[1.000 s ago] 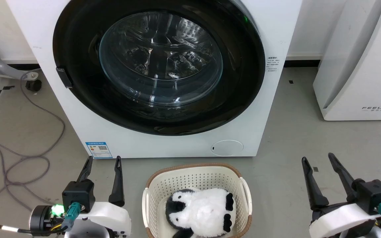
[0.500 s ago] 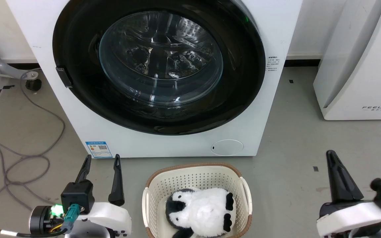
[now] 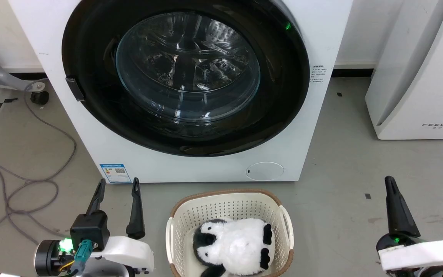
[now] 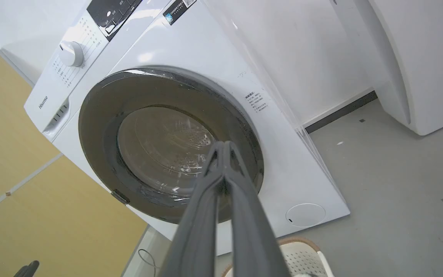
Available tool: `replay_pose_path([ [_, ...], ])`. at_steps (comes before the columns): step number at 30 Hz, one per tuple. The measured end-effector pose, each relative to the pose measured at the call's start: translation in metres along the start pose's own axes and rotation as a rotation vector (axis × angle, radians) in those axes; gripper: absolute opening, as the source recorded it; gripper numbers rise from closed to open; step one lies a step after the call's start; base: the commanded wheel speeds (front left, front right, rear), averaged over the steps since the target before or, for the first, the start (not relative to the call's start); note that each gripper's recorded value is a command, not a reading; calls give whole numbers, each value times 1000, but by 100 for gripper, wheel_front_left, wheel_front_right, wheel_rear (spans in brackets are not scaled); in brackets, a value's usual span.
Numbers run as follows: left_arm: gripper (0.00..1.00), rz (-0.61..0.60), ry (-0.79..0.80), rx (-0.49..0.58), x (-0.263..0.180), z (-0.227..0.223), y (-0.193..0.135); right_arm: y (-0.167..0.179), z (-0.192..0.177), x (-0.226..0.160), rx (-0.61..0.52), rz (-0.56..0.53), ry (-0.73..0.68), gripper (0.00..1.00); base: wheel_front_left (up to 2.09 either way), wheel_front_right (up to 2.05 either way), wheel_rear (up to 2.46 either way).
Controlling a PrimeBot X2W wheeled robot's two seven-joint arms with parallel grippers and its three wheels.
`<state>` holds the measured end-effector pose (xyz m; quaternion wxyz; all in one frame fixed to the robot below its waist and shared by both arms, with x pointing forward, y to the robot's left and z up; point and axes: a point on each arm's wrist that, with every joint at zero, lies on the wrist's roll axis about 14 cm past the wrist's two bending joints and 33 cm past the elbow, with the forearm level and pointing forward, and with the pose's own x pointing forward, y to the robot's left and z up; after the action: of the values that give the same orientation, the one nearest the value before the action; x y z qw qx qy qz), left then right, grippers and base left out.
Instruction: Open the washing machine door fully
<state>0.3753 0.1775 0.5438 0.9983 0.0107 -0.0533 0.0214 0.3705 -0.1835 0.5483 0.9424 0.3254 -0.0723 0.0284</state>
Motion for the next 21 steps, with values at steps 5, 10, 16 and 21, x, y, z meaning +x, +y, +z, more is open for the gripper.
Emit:
replay_pose_path([
  [5,100,5,-6,1,0,0,1,-2,-1,1,153,-15,-16,0,0,0,0],
  [10,100,14,-13,2,1,0,2,-8,2,9,241,-36,-33,0,0,0,0],
  [16,100,21,-12,4,4,-3,4,-19,4,25,328,-66,-40,0,0,0,0],
  [21,100,25,-17,5,9,-4,4,-28,5,42,374,-79,-34,0,0,0,0],
])
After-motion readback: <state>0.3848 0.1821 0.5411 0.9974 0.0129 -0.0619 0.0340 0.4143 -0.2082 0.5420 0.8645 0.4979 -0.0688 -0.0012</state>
